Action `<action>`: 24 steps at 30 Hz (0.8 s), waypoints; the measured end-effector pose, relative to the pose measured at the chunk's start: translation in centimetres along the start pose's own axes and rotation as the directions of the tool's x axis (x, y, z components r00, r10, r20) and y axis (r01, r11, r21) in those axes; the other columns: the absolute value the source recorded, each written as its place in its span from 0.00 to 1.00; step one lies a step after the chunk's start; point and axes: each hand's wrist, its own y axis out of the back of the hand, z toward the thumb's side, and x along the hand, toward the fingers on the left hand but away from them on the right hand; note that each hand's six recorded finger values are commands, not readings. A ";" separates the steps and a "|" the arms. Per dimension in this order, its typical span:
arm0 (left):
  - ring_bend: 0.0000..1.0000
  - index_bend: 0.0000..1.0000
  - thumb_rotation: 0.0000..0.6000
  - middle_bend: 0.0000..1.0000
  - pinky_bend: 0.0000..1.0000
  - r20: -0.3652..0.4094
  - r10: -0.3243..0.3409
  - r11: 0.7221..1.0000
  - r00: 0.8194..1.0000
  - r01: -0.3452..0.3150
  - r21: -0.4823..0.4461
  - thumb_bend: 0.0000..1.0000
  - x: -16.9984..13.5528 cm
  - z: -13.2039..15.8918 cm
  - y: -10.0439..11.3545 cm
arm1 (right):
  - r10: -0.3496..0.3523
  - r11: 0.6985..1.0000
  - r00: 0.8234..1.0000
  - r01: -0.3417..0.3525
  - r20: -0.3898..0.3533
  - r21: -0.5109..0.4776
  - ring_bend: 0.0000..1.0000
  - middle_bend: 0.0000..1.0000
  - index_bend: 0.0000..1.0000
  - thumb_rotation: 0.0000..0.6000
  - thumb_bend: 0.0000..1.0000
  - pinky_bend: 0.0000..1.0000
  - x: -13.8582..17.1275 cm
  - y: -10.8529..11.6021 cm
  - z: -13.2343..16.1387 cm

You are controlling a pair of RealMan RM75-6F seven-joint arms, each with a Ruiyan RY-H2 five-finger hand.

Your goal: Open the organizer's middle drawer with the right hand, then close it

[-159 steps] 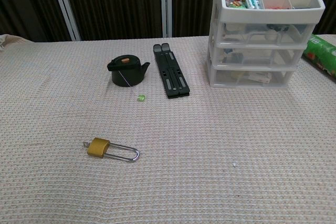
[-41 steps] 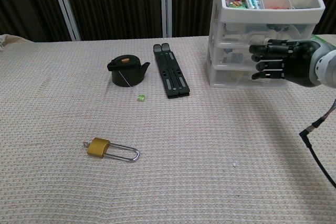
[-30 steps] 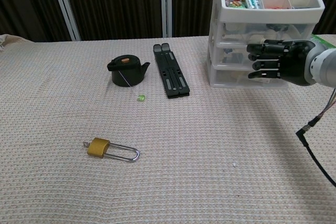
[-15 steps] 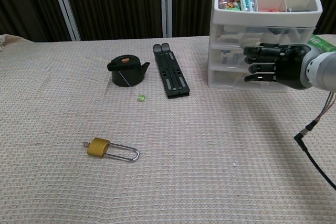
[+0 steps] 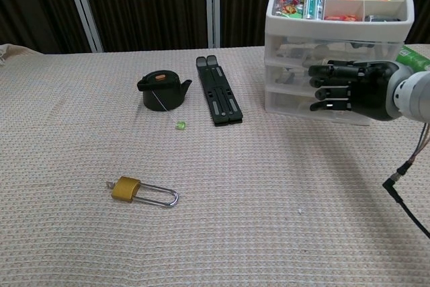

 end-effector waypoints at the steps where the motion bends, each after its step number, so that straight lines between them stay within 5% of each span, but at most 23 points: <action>1: 0.00 0.00 1.00 0.00 0.00 0.000 0.000 1.000 1.000 0.000 -0.001 0.20 0.0 0.0 0.0 | 0.002 1.000 1.000 -0.002 0.000 -0.001 0.70 0.71 0.27 1.00 0.41 0.55 0.1 0.0 0.0; 24: 0.00 0.00 1.00 0.00 0.00 0.000 -0.009 1.000 1.000 0.009 -0.001 0.20 0.1 0.1 -0.1 | 0.051 0.999 0.999 -0.051 -0.003 -0.006 0.71 0.71 0.28 1.00 0.40 0.55 1.3 -1.1 0.4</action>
